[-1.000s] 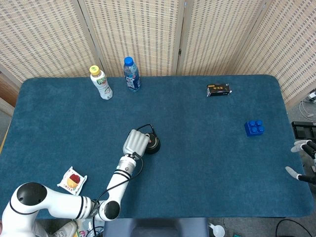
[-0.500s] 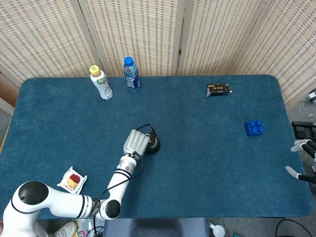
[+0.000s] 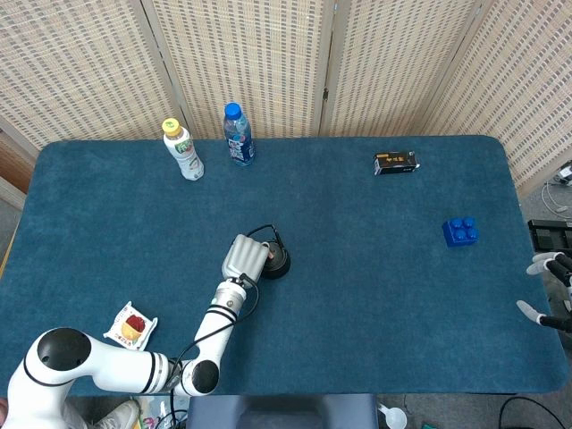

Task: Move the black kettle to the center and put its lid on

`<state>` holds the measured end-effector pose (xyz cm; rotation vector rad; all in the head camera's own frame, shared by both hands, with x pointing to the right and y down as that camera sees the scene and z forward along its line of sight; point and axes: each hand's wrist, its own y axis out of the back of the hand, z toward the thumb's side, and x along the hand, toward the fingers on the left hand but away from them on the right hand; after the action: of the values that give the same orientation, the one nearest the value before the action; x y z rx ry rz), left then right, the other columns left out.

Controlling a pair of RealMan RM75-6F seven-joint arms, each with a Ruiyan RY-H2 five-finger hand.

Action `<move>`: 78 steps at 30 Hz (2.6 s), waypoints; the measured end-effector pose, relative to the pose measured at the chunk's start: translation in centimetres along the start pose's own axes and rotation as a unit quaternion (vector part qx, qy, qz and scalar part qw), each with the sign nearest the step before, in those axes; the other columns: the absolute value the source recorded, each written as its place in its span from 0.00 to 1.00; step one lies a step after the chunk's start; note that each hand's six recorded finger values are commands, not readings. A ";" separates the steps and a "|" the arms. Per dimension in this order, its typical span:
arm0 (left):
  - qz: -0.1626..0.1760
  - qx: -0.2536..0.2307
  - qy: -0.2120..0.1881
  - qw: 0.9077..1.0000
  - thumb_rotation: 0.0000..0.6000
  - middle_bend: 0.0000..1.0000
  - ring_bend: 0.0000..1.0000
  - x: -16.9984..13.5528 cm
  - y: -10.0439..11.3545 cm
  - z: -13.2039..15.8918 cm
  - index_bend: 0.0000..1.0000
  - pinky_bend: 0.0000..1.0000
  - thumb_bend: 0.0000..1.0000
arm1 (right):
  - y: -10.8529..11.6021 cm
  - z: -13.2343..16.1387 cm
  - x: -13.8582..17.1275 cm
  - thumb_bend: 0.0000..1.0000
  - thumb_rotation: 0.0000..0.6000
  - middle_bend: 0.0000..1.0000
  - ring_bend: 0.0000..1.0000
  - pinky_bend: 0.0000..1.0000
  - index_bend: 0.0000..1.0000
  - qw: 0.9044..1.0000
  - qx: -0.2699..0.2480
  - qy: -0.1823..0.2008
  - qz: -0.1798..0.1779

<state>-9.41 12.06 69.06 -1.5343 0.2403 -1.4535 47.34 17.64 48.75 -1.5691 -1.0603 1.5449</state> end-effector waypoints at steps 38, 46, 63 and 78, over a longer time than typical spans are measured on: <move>0.009 -0.034 0.104 0.994 1.00 0.49 0.39 -7.2 -0.7 -10.2 0.26 0.69 0.47 | -1.1 0.6 -0.4 0.17 1.00 0.33 0.19 0.19 0.43 1.000 0.015 0.002 0.016; 0.016 -0.058 0.132 0.989 1.00 0.36 0.23 -9.4 -3.1 -14.5 0.26 0.51 0.47 | -2.1 0.9 -0.9 0.18 1.00 0.33 0.19 0.19 0.43 0.999 0.024 0.001 0.032; 0.038 -0.101 0.178 0.978 1.00 0.34 0.19 -15.2 -8.3 -20.5 0.30 0.37 0.47 | -3.8 1.5 -1.6 0.17 1.00 0.33 0.19 0.19 0.43 0.997 0.044 -0.001 0.057; 0.047 -0.106 0.219 0.969 1.00 0.34 0.19 -21.3 -11.6 -23.5 0.31 0.36 0.47 | -4.6 1.9 -1.8 0.17 1.00 0.33 0.19 0.19 0.43 0.996 0.069 -0.005 0.059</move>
<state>-40.38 21.33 59.16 -1.3274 0.7433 -1.7202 45.08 17.92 53.52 -1.5543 -0.8600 1.6696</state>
